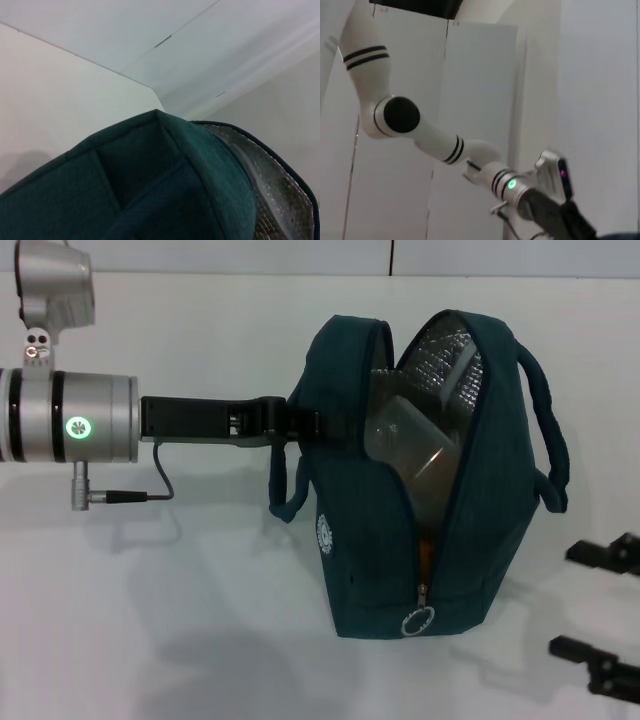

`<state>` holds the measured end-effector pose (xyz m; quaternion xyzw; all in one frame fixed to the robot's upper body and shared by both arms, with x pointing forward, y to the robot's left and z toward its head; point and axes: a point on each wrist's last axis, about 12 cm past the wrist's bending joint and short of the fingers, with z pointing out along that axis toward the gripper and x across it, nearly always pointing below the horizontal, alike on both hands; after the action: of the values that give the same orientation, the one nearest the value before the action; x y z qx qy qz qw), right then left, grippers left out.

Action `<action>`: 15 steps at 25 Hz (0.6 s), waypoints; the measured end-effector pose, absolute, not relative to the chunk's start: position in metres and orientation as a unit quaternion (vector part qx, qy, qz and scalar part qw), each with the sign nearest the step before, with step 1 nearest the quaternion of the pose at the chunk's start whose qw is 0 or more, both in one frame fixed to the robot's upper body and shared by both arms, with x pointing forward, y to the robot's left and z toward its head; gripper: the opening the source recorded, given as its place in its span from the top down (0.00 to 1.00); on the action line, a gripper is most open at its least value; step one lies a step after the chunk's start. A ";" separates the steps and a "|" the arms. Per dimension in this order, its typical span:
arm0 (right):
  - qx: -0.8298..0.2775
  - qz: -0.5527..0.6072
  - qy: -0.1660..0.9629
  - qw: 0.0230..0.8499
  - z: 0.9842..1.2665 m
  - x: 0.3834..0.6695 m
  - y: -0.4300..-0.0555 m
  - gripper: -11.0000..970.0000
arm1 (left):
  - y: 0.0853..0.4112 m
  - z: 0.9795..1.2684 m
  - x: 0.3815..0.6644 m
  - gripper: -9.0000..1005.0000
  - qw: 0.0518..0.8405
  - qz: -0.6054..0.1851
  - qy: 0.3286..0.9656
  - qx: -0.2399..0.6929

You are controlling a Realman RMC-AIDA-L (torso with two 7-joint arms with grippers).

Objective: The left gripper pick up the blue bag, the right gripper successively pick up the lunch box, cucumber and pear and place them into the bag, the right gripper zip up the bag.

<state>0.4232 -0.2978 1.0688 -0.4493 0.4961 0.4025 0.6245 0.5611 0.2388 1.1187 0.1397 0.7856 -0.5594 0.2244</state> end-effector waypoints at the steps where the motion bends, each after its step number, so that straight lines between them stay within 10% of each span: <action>1: -0.449 0.406 0.502 0.618 1.066 0.424 -0.295 0.29 | 0.239 1.119 0.561 0.95 0.225 -0.560 0.785 0.139; 15: -0.448 0.410 0.575 0.548 1.034 0.426 -0.279 0.29 | 0.238 1.121 0.562 0.95 0.228 -0.562 0.782 0.141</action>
<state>0.4256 -0.2791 1.0341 -0.4484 0.5746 0.4102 0.5481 0.5623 0.2382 1.1206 0.1407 0.7824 -0.5620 0.2285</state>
